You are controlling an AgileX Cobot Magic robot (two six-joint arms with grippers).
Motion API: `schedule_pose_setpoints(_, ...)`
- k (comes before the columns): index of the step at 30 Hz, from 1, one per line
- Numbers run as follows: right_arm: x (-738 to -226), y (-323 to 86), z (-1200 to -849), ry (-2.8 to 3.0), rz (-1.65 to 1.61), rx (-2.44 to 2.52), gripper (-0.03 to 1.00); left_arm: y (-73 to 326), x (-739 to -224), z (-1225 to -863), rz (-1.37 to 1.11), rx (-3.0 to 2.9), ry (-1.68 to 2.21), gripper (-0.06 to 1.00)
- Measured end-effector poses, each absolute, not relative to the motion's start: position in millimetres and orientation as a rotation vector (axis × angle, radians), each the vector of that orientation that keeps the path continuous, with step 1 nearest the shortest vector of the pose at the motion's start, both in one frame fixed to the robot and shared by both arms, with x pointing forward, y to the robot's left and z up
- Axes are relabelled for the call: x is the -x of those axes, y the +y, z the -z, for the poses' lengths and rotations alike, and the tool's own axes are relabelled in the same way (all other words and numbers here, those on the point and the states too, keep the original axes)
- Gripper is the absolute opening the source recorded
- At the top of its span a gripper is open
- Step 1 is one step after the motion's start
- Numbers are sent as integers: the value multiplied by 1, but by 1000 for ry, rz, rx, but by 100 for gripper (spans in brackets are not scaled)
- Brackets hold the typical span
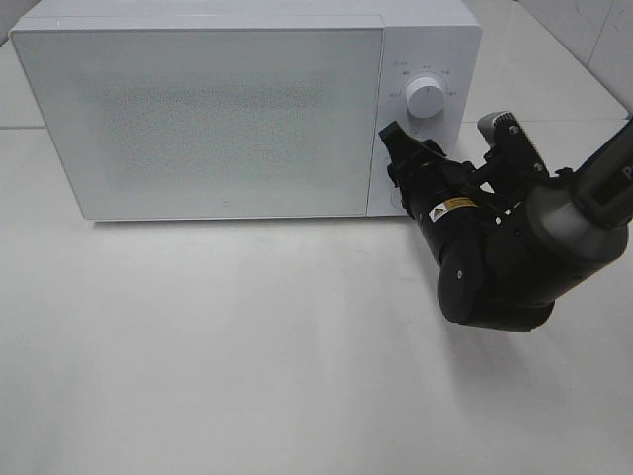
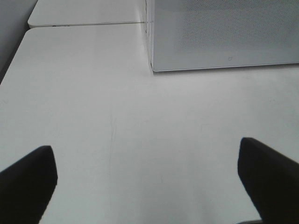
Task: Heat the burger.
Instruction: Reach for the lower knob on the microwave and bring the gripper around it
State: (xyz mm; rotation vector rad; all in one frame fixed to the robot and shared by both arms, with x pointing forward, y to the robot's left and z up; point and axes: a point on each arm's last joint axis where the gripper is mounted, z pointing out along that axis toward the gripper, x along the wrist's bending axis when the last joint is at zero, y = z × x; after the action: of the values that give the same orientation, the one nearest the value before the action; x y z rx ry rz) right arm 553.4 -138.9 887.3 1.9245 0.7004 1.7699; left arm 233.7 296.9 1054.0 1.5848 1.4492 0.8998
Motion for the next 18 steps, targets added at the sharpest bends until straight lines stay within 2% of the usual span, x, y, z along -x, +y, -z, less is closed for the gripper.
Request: schedule_pose_setpoints(18, -553, -139, -887, 274, -2020, -2211, 44, 297, -234, -1054, -900, -1585, 1449, 99)
